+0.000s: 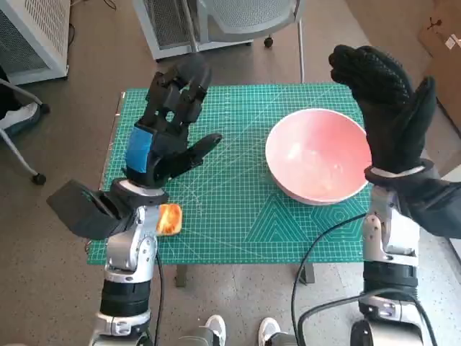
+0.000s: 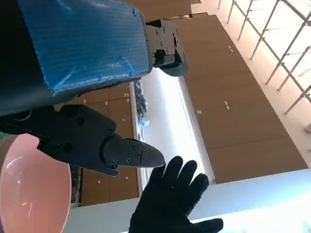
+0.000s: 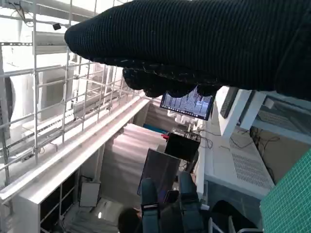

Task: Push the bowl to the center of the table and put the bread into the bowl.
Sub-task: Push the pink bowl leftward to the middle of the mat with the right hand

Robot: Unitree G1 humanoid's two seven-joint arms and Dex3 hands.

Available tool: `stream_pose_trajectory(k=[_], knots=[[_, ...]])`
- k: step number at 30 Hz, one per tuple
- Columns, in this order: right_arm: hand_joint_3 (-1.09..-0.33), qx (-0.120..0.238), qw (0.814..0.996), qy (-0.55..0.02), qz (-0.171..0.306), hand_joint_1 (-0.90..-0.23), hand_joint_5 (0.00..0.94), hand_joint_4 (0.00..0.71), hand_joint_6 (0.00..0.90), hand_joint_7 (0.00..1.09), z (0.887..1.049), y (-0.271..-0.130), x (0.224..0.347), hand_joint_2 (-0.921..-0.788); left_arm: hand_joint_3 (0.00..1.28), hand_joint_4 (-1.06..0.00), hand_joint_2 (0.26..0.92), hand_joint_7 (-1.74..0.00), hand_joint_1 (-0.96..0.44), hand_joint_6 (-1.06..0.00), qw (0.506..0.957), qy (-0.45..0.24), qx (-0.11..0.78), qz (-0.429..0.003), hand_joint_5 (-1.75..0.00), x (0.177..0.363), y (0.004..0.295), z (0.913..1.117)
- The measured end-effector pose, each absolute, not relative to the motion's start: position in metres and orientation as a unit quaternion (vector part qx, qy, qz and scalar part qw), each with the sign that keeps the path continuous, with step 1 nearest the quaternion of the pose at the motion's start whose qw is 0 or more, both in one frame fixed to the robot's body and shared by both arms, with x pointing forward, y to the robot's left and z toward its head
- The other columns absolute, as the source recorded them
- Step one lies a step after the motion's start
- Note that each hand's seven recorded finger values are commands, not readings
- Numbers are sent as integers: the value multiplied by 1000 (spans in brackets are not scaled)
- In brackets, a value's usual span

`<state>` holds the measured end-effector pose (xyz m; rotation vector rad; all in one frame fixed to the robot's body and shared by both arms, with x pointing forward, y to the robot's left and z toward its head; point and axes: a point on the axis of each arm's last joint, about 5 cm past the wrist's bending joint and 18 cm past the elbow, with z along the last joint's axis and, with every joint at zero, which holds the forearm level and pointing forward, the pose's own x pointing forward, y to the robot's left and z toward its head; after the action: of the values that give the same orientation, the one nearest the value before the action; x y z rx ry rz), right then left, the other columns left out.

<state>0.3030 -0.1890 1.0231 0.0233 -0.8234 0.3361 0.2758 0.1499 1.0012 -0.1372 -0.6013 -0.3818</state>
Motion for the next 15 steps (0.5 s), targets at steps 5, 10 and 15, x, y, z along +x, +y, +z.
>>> stream_pose_trajectory(k=[5,10,15], knots=[[-579,4,908,-392,150,-627,0,312,401,0,1020,-199,305,-921,170,-94,921,-622,-396,1,933,-298,-66,-189,-51,276,149,1001],[-596,-6,920,-372,125,-632,0,277,376,0,1013,-218,312,-921,172,-93,921,-621,-397,1,933,-299,-66,-190,-48,276,150,1002],[-638,-10,931,-353,92,-602,0,243,358,0,1009,-238,319,-921,178,-91,921,-617,-397,1,933,-300,-67,-190,-45,276,150,1002]])
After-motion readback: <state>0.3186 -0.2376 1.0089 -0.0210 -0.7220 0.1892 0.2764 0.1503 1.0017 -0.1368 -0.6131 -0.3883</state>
